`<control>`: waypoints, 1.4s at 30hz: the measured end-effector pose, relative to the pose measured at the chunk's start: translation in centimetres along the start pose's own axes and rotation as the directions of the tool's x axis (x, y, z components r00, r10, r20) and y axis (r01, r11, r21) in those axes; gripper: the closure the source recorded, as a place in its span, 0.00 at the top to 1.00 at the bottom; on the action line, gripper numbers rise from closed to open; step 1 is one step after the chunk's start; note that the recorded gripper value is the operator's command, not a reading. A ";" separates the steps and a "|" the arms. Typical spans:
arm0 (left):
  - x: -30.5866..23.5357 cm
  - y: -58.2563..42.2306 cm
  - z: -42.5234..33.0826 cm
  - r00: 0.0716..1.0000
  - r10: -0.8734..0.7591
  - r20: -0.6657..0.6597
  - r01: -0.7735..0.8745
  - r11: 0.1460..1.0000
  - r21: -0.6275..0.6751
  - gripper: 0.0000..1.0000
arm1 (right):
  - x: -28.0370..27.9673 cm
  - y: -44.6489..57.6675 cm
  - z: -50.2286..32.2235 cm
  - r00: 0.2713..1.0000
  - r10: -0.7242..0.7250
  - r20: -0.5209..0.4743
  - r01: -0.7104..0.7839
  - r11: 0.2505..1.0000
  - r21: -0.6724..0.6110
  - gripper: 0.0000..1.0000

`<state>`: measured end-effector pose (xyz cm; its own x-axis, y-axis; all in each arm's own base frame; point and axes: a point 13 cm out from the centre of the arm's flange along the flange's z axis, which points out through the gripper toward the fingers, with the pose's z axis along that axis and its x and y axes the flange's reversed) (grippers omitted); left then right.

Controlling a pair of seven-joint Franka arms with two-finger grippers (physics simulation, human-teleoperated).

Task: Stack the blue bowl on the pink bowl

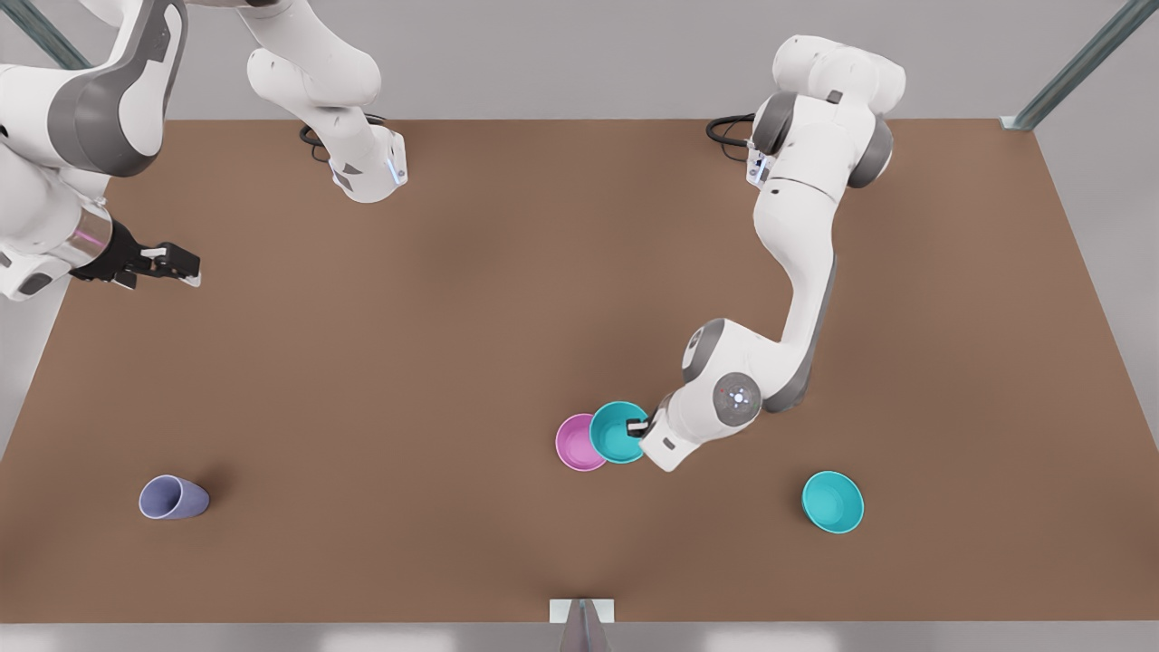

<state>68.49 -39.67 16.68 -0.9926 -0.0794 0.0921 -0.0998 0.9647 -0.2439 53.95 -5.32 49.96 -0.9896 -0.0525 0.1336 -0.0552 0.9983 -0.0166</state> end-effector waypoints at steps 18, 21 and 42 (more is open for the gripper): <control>1.5 -4.5 3.2 0.932 -0.363 -0.011 0.363 0.931 0.041 0.21 | 0.1 0.0 0.8 0.999 -0.044 -0.021 0.044 0.999 -0.009 1.00; 2.0 -5.1 3.5 0.920 -0.392 -0.015 0.393 0.919 0.040 0.21 | 0.1 0.0 0.9 0.999 -0.047 -0.023 0.047 0.999 -0.011 1.00; 3.4 -5.1 6.7 0.844 -0.534 -0.051 0.535 0.845 0.006 0.24 | 0.1 -0.2 1.1 0.998 -0.059 -0.024 0.059 0.998 -0.013 1.00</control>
<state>65.20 -46.51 11.79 -0.7808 -0.5693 0.2575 -0.6158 0.7710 -0.1626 53.69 -5.54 48.91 -0.9812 -0.1108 0.1582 -0.1115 0.9938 0.0043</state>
